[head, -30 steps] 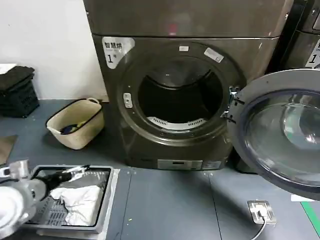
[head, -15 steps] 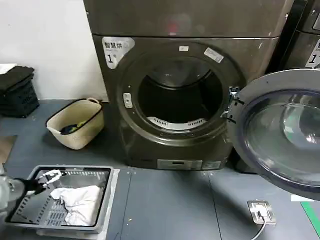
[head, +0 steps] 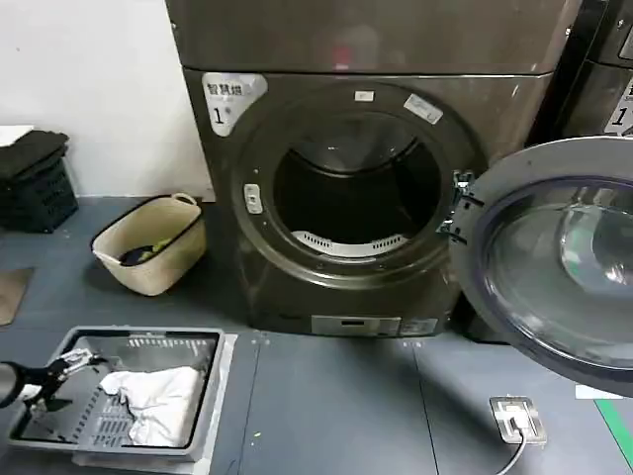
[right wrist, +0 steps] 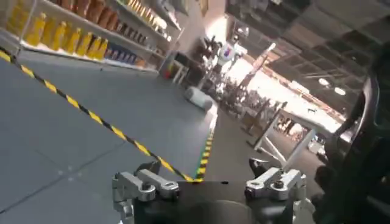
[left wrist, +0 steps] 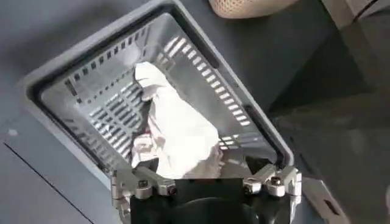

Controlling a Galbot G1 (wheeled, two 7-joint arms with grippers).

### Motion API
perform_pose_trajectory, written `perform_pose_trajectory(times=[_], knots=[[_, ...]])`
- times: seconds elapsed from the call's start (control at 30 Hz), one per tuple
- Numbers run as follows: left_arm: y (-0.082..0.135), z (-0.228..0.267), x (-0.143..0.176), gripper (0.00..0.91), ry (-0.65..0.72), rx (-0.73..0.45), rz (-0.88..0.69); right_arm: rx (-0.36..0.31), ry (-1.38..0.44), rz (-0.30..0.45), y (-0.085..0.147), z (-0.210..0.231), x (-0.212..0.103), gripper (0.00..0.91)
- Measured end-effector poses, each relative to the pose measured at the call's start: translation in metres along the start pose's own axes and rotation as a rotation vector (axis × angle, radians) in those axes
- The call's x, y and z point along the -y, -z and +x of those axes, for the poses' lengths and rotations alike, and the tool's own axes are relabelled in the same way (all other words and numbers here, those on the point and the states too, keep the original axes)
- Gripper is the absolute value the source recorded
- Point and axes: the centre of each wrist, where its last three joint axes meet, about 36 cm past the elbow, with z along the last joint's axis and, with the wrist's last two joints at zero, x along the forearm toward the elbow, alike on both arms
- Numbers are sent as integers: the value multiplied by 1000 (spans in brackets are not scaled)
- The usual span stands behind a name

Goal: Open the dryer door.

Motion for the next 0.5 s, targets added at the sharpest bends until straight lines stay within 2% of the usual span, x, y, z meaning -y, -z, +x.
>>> perform_pose_trajectory(times=[0.37, 0.5], knots=[[-1, -1, 3, 907, 59, -7, -8, 50, 0, -15, -9, -2, 2, 907], [0, 0, 4, 907, 56, -4, -8, 43, 1, -14, -8, -1, 1, 907]])
